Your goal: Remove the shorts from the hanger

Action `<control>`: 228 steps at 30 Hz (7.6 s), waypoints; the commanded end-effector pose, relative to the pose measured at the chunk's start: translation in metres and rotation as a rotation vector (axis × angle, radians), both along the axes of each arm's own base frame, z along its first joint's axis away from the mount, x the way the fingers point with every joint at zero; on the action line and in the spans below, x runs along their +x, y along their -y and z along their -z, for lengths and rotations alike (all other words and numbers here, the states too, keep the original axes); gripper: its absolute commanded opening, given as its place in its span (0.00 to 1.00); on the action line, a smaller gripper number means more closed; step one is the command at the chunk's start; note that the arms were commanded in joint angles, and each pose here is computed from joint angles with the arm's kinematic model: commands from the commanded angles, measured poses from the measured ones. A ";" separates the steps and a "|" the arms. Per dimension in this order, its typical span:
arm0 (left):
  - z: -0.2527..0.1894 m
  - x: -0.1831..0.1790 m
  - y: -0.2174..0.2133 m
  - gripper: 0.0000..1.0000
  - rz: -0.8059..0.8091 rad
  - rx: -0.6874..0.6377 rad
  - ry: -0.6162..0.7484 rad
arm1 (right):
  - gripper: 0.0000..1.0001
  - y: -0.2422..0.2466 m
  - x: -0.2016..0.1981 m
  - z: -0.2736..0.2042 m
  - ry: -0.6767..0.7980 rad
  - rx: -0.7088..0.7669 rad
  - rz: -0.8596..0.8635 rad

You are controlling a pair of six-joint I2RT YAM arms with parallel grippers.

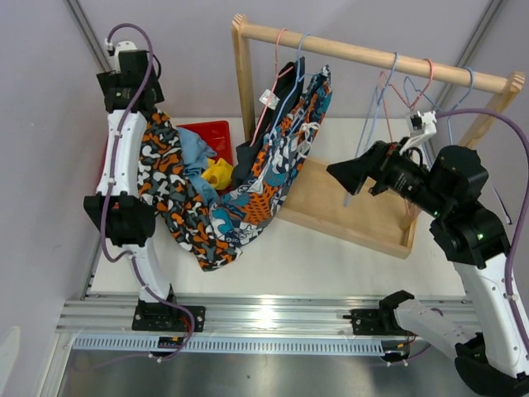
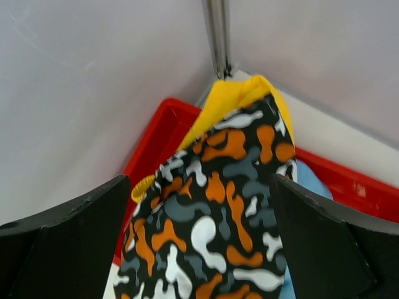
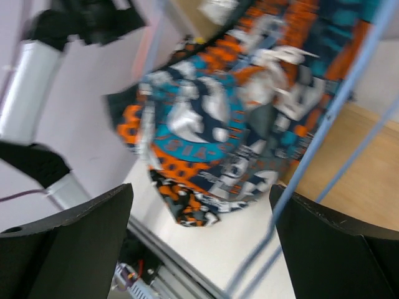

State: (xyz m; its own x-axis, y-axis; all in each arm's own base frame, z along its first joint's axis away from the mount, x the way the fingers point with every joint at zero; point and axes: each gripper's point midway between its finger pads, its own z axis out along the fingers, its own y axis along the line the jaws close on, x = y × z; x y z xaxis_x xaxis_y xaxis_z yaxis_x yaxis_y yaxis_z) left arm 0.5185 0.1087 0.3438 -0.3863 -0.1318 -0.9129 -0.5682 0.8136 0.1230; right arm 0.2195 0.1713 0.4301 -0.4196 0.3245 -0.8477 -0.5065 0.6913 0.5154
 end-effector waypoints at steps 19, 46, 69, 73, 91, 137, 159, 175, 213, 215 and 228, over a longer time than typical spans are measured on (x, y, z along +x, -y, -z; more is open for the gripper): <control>0.003 -0.219 0.189 0.99 0.619 -0.185 0.212 | 0.99 -0.095 0.070 -0.082 0.192 -0.071 -0.012; 0.085 -0.267 0.180 0.99 0.691 -0.213 0.176 | 0.13 -0.115 0.151 -0.050 0.164 -0.029 0.237; -0.107 -0.342 0.367 0.99 1.242 -0.275 0.341 | 0.00 0.007 0.027 -0.162 0.263 0.164 0.371; -0.142 -0.370 0.415 0.99 1.352 -0.299 0.373 | 0.00 0.001 0.018 -0.164 0.233 0.189 0.366; -0.151 -0.463 0.502 0.99 1.558 -0.400 0.319 | 0.00 -0.008 -0.008 -0.171 0.265 0.182 0.479; 0.000 -0.564 0.529 0.00 1.515 -0.218 0.218 | 0.00 0.051 -0.025 -0.195 0.258 0.186 0.540; -0.186 -0.335 0.482 0.00 1.212 -0.174 0.462 | 0.00 0.000 -0.051 -0.140 0.021 0.201 0.274; -0.176 -0.569 0.434 0.00 1.316 0.159 0.389 | 0.00 0.018 -0.027 -0.204 0.307 0.079 0.442; -0.168 -0.322 0.251 0.00 1.032 0.503 0.244 | 0.00 0.017 0.114 -0.015 -0.069 -0.013 0.346; -0.131 -0.302 0.239 0.00 0.992 0.486 0.153 | 0.00 0.011 0.112 -0.014 -0.067 0.000 0.334; -0.208 -0.233 0.116 0.00 0.437 0.141 0.371 | 0.62 0.009 0.103 0.014 -0.120 -0.057 0.337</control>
State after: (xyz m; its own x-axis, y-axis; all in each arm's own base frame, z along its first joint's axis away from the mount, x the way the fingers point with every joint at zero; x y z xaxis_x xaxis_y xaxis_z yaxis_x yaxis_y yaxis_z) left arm 0.3184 -0.0363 0.4639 -0.2954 0.3378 -0.8937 -0.1081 0.9176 0.3826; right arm 0.3315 0.1660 0.4432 -0.3304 0.4468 -0.8314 -0.2277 0.8171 0.5296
